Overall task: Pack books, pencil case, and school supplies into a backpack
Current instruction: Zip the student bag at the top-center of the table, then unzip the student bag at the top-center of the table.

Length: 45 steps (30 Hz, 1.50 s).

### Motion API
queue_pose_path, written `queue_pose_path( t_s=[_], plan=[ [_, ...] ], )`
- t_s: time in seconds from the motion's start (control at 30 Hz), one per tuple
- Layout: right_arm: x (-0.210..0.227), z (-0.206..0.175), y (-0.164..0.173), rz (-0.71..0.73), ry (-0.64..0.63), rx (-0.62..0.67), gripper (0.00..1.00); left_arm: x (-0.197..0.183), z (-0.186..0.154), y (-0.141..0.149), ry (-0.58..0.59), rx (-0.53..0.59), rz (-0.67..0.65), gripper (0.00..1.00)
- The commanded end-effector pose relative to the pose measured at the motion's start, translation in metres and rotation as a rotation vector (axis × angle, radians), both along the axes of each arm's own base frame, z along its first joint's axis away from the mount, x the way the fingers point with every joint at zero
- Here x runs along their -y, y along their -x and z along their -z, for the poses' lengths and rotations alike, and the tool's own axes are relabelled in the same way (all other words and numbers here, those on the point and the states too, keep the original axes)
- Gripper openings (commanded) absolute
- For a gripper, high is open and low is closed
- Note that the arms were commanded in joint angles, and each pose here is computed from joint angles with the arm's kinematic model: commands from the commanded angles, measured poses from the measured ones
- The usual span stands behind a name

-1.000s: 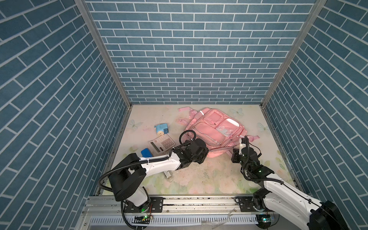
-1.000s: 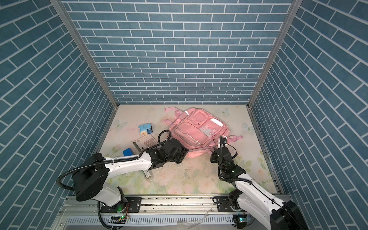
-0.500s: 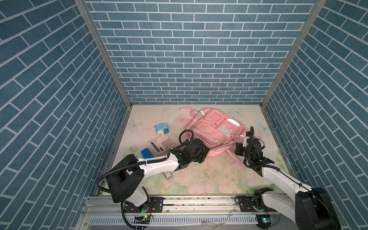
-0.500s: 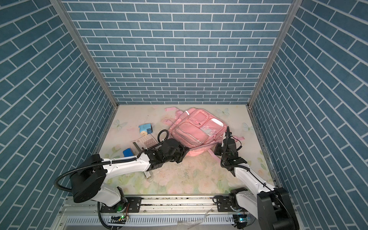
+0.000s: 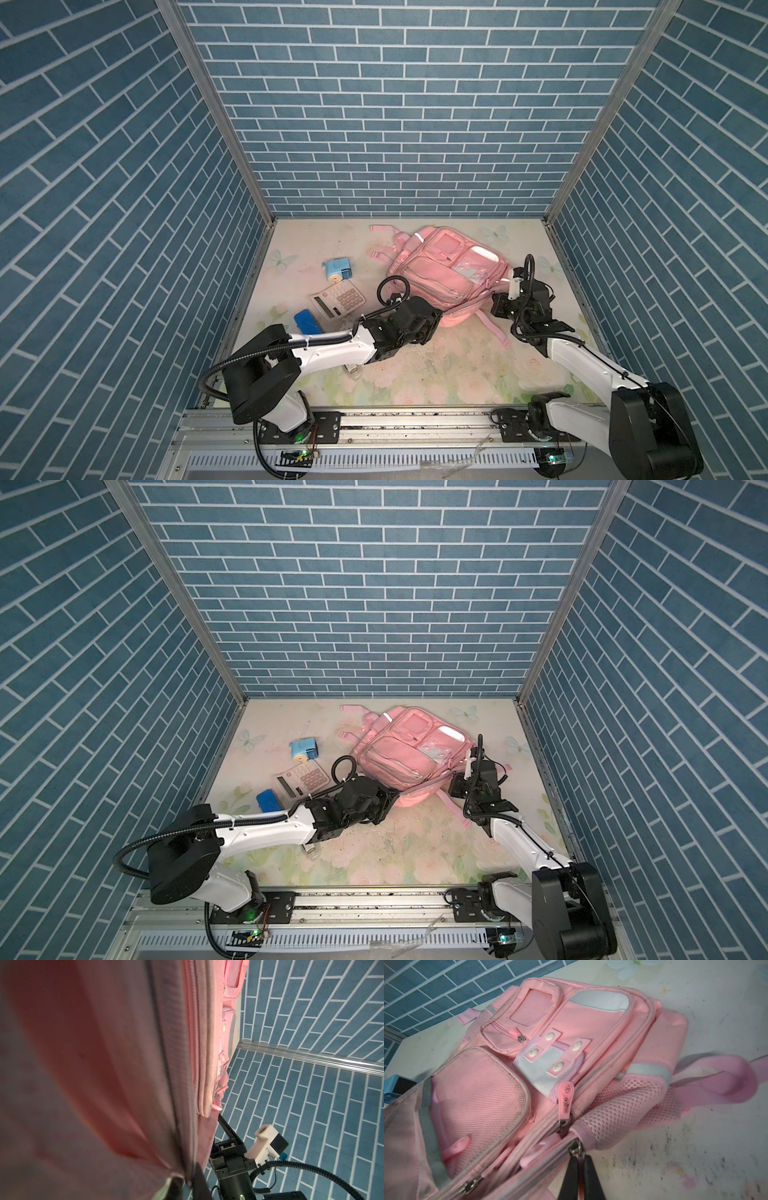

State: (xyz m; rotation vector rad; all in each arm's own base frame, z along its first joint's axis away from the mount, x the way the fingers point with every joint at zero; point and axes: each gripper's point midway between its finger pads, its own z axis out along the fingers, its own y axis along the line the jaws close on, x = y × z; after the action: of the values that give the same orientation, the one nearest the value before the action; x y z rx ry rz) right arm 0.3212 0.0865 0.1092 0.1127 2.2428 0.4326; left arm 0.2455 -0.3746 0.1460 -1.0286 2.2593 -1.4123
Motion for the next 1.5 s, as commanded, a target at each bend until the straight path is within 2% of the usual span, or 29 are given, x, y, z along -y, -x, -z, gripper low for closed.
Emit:
queue_pose_path(
  t_s=[0.0,0.1,0.3,0.4,0.47,0.67,0.83,0.9,1.03,1.17,1.33,1.47],
  plan=[
    [-0.004,-0.042,0.0,-0.029,-0.035,0.065,0.18,0.011,-0.022,-0.002,0.016,0.113,-0.006,0.55],
    [-0.009,-0.051,0.015,-0.063,-0.073,0.059,0.29,0.015,-0.028,0.001,-0.013,0.151,0.027,0.65],
    [-0.014,-0.055,0.038,-0.05,-0.169,-0.003,0.43,0.011,-0.032,0.006,-0.094,0.211,0.094,0.7],
    [-0.016,-0.052,0.043,-0.031,-0.211,-0.06,0.46,0.0,-0.05,0.009,-0.067,0.329,0.113,0.71],
    [-0.02,-0.05,0.044,-0.024,-0.24,-0.082,0.47,-0.014,-0.056,0.006,-0.097,0.379,0.121,0.73],
    [-0.04,-0.036,0.043,-0.026,-0.238,-0.118,0.5,-0.046,-0.076,-0.014,-0.234,0.518,0.203,0.74],
    [-0.056,-0.018,0.041,-0.037,-0.228,-0.172,0.51,-0.071,-0.091,-0.051,-0.406,0.655,0.268,0.74],
    [-0.059,-0.009,0.041,-0.034,-0.219,-0.197,0.51,-0.07,-0.099,-0.061,-0.533,0.765,0.336,0.74],
    [-0.06,0.009,0.047,-0.032,-0.194,-0.24,0.5,-0.054,-0.094,-0.075,-0.804,0.963,0.572,0.74],
    [-0.056,0.024,0.055,-0.035,-0.156,-0.276,0.48,-0.038,-0.077,-0.079,-0.983,1.159,0.793,0.74],
    [-0.037,0.04,0.062,0.01,-0.059,-0.326,0.45,-0.023,-0.045,-0.066,-1.213,1.423,1.088,0.74],
    [-0.027,0.042,0.063,0.013,-0.056,-0.335,0.42,-0.011,-0.027,-0.055,-1.319,1.58,1.231,0.74]
  ],
)
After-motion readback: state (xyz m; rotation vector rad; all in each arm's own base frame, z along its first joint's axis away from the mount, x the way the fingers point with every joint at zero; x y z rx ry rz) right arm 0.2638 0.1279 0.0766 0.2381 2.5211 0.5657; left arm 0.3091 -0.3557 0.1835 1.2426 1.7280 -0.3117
